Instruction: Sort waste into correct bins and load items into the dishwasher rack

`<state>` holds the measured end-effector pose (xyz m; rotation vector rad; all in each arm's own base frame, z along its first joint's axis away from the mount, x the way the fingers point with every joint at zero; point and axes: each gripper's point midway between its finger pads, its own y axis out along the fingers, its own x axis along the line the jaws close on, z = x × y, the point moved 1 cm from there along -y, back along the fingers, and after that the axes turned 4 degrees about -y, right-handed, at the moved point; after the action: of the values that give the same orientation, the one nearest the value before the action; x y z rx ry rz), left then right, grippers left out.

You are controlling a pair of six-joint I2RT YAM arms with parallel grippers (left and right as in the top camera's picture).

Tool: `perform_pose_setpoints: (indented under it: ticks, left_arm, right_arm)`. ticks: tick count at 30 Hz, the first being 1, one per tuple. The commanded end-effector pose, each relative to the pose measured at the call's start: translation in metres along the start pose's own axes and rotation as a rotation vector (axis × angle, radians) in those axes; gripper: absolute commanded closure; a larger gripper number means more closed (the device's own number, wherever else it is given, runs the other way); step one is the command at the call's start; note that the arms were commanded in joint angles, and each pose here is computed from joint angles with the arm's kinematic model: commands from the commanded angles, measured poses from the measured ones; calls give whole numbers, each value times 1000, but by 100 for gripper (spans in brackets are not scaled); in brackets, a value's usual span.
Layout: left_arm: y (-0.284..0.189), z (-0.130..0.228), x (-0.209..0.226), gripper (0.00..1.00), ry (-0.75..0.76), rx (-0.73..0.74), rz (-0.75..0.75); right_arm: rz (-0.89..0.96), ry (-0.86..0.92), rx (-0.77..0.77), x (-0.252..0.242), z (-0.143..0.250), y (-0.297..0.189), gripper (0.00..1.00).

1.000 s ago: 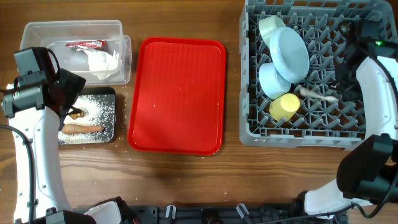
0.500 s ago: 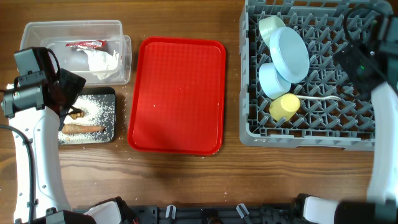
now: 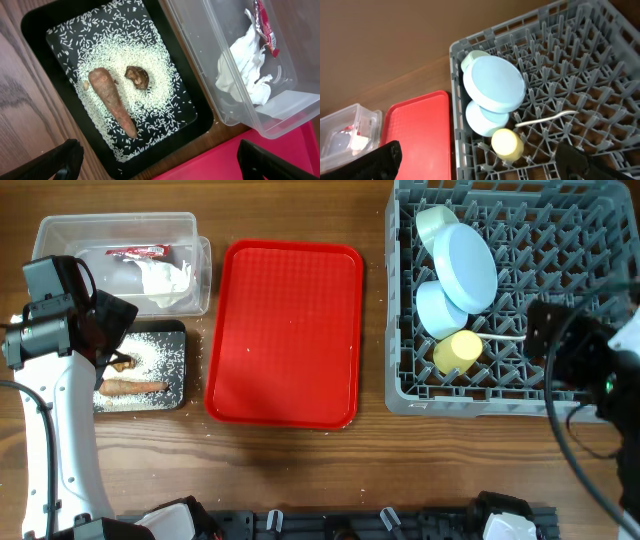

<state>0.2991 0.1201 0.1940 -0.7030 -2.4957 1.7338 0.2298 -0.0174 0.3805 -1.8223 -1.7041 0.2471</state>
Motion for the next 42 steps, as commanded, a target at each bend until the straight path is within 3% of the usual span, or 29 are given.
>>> perform_pose_setpoints:
  ticks: [1, 9, 14, 24, 30, 42]
  left_arm:
    - [-4, -2, -1, 0, 13, -11, 8]
    - [-4, -2, -1, 0, 13, -11, 8]
    - [-4, -2, -1, 0, 12, -11, 8]
    - [-4, -2, -1, 0, 13, -11, 8]
    - [-4, -2, -1, 0, 13, -11, 8]
    - [-4, -2, -1, 0, 12, -11, 8]
  right_arm:
    - [59, -35, -55, -7, -2, -19, 0]
    - [63, -114, -82, -10, 0, -10, 0]
    - [24, -147, -263, -15, 5, 18, 0]
    - [-87, -181, -486, -30, 95, 83, 0]
    - [-139, -190, -586, -30, 127, 102, 0]
    - [-168, -195, -574, -33, 164, 118, 0]
